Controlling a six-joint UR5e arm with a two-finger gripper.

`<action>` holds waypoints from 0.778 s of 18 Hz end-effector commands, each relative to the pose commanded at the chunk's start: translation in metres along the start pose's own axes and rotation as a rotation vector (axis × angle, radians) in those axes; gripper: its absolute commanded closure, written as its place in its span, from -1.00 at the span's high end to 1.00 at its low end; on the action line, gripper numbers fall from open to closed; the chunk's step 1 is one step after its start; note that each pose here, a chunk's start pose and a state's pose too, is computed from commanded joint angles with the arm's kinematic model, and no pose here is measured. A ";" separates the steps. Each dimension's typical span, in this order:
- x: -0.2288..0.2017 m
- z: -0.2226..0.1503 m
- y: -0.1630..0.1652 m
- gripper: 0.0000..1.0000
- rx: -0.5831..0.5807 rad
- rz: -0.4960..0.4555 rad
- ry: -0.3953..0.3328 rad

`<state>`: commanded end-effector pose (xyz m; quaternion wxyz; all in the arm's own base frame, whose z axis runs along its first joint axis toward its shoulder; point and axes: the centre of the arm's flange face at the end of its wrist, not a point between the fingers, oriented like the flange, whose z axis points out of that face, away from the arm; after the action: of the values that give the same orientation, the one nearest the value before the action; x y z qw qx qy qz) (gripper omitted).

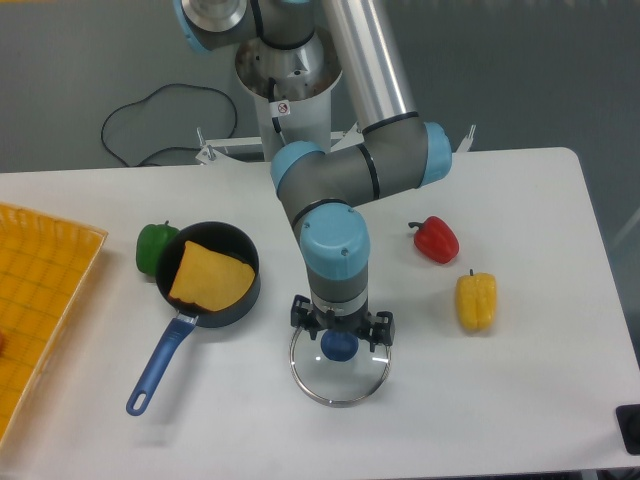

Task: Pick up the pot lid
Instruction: 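Lower the open gripper around the blue knob of the glass lid, then close the gripper on the blue knob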

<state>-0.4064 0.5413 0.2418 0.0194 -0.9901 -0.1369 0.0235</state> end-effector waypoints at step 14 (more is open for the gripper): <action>0.003 0.019 -0.001 1.00 -0.023 -0.012 0.022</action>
<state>-0.4047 0.5433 0.2224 0.0097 -0.9896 -0.1430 0.0111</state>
